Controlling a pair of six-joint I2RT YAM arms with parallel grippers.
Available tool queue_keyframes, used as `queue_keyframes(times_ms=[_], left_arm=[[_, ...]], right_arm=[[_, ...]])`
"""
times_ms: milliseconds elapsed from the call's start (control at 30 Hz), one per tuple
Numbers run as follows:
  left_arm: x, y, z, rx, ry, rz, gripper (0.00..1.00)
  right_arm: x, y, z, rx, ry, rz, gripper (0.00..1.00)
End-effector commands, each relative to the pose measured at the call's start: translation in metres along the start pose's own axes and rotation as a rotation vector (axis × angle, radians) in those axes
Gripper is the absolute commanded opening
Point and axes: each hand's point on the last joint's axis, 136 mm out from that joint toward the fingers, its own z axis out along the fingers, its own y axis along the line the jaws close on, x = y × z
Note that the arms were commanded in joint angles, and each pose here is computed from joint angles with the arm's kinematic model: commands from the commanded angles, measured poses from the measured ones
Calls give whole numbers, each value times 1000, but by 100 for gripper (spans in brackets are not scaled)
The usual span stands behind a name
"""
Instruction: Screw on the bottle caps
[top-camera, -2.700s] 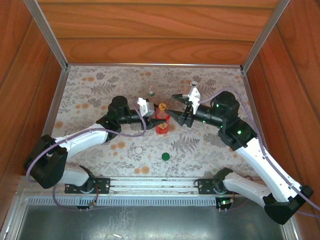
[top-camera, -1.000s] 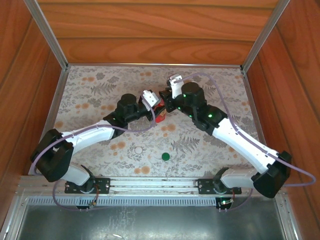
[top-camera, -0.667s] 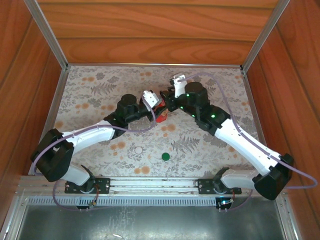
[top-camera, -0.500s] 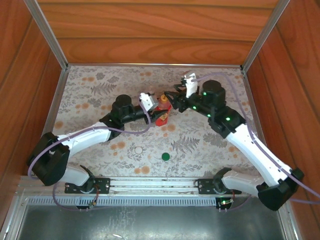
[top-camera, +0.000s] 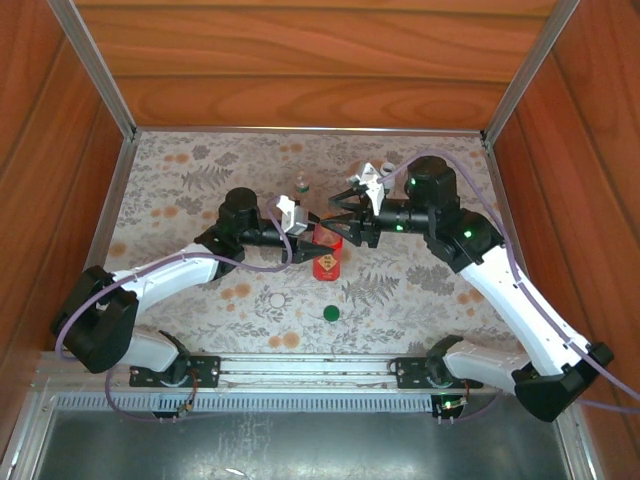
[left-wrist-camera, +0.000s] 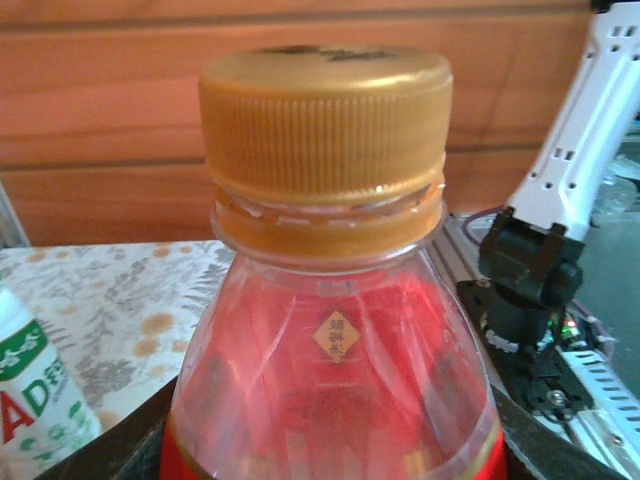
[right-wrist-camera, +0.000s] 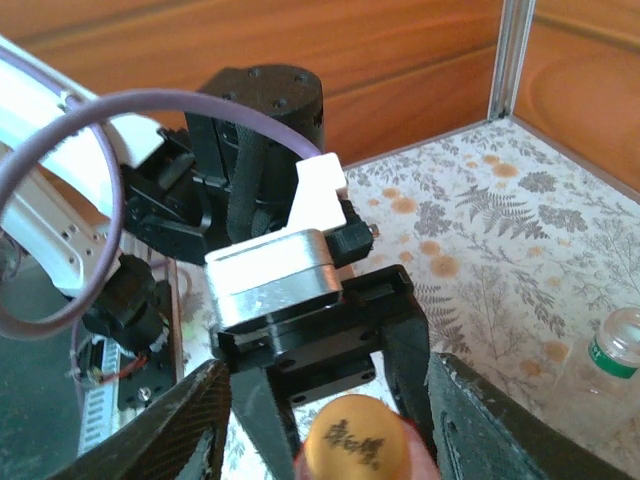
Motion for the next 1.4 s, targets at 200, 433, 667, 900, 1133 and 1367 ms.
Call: queue_keyframes(times_ms=[200, 433, 667, 900, 1133, 1367], left_arm=[[-20, -13, 4, 93, -39, 26, 54], [-21, -12, 4, 92, -40, 26, 54], [-15, 4, 4, -7, -26, 51, 54], [-17, 67, -4, -411, 13, 100, 54], [-20, 98, -2, -638, 39, 112, 51], [-11, 94, 10, -592, 51, 97, 52]], right_arm=[[12, 16, 6, -137, 64, -57, 48], [17, 15, 8, -149, 82, -52, 33], [12, -10, 12, -6, 69, -13, 6], [26, -109, 6, 565, 39, 154, 0], [59, -173, -27, 1072, 51, 260, 0], [55, -166, -3, 941, 72, 229, 25]])
